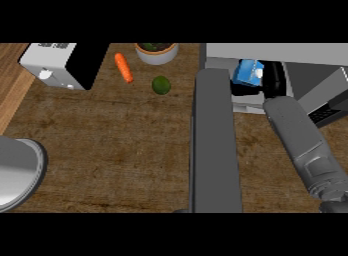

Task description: Pick up the milk, place it into the microwave and close the microwave

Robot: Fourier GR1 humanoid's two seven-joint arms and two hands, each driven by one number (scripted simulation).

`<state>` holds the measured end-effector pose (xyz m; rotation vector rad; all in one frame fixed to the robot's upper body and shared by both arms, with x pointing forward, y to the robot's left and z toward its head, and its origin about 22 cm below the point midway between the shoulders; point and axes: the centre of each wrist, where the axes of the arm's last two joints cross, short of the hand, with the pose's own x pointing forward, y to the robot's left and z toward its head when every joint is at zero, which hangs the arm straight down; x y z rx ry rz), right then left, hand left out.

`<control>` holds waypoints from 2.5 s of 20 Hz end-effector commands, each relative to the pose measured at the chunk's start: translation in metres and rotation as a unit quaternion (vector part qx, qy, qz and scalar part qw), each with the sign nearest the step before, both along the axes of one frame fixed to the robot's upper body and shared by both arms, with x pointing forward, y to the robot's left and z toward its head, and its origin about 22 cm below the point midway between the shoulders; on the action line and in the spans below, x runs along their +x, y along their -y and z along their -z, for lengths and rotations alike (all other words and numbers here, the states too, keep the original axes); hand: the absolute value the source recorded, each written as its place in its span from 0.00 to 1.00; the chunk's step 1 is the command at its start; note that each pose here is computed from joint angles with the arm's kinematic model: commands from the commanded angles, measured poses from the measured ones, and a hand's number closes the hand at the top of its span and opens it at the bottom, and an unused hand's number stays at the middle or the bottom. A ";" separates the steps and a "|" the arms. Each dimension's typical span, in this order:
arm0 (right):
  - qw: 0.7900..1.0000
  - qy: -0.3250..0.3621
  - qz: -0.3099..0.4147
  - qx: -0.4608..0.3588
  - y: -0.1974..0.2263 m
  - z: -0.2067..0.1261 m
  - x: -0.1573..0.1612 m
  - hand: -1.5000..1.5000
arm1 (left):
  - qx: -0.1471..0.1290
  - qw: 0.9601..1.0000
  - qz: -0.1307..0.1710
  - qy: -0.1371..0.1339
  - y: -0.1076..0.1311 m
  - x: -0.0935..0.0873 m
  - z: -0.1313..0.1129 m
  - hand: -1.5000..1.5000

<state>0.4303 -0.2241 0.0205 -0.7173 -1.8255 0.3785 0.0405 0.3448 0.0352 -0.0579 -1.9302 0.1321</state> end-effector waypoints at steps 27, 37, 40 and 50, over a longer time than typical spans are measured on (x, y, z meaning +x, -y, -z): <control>0.991 -0.008 -0.089 0.100 -0.005 0.033 -0.015 0.00 | 0.012 0.996 0.086 -0.003 0.036 0.038 0.010 0.00; 0.976 -0.027 -0.140 0.162 0.022 0.066 -0.042 0.00 | 0.028 0.992 0.123 0.007 0.068 0.055 0.004 0.00; 0.973 -0.026 -0.151 0.171 0.021 0.075 -0.049 0.00 | 0.040 0.990 0.137 0.005 0.087 0.051 0.007 0.00; 0.959 -0.056 -0.178 0.213 0.023 0.129 -0.108 0.00 | 0.049 0.982 0.182 -0.015 0.121 0.090 -0.003 0.00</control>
